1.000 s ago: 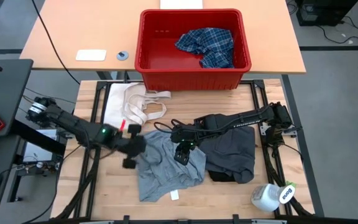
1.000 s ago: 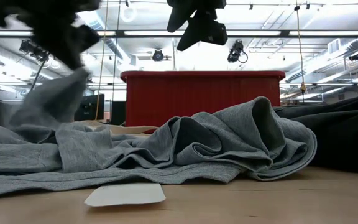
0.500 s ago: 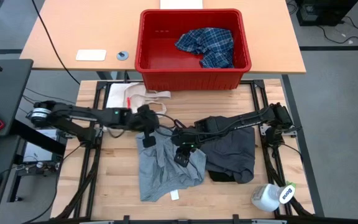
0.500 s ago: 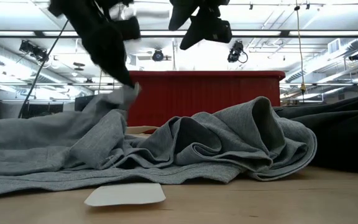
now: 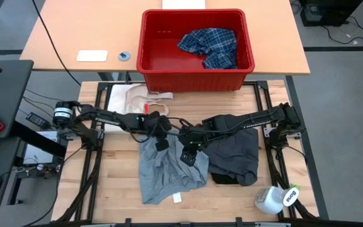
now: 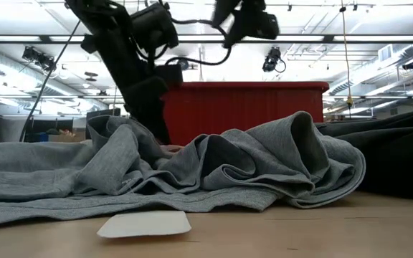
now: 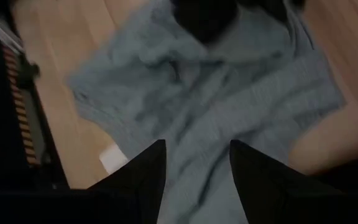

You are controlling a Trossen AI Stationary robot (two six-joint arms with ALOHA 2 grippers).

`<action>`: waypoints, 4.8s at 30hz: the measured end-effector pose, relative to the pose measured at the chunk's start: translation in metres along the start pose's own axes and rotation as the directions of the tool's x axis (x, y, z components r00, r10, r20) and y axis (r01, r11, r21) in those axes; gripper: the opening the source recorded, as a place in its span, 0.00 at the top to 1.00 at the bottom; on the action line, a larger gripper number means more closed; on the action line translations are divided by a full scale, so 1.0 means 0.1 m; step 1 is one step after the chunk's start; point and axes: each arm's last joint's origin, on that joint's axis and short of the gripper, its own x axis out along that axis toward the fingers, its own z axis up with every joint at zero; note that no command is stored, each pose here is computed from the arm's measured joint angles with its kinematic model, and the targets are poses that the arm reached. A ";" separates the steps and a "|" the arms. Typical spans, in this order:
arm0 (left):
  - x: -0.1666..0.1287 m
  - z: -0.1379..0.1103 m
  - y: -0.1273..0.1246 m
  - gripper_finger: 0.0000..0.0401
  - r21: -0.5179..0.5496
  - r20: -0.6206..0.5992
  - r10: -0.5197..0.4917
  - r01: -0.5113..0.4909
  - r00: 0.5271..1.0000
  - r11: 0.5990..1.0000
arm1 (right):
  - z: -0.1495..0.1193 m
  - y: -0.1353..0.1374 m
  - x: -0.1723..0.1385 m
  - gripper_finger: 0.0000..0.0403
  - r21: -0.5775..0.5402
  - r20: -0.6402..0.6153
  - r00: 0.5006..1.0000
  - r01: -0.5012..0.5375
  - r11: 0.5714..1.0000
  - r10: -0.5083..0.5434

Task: Fold Laundry from Bin
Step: Fold the gray shirt

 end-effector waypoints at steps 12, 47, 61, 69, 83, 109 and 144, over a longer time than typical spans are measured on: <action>-0.48 0.26 -0.07 0.41 0.022 0.271 -0.277 0.282 0.922 0.959 | -0.36 0.01 -0.16 0.54 -0.010 -0.209 0.978 0.027 1.000 -0.028; -0.27 0.28 -0.60 0.52 0.047 0.302 -0.382 0.386 0.873 0.921 | -1.21 -0.21 0.60 0.66 0.081 -0.078 0.916 0.398 0.914 -0.393; -0.28 0.24 -0.59 0.52 -0.033 0.252 -0.395 0.416 0.883 0.909 | -1.25 -0.22 0.66 0.99 0.038 -0.105 0.945 0.314 0.949 -0.308; -0.43 0.27 -0.55 0.52 -0.048 0.284 -0.413 0.443 0.865 0.895 | -1.15 -0.18 0.27 0.99 0.080 -0.047 0.974 0.225 0.971 -0.222; -0.78 0.33 -0.43 0.52 -0.065 0.378 -0.424 0.480 0.823 0.875 | -0.76 0.02 0.15 0.99 0.190 0.216 0.967 -0.180 0.965 0.138; -1.74 0.05 -0.12 0.61 -0.111 0.451 -0.428 0.525 0.783 0.844 | -0.07 -0.24 1.47 0.98 0.299 0.573 0.773 -0.507 0.808 0.273; -1.65 -0.17 -0.32 0.61 -0.118 0.242 -0.446 0.482 0.862 0.868 | 0.01 -0.54 0.57 0.41 0.294 0.413 0.901 -0.272 0.916 0.134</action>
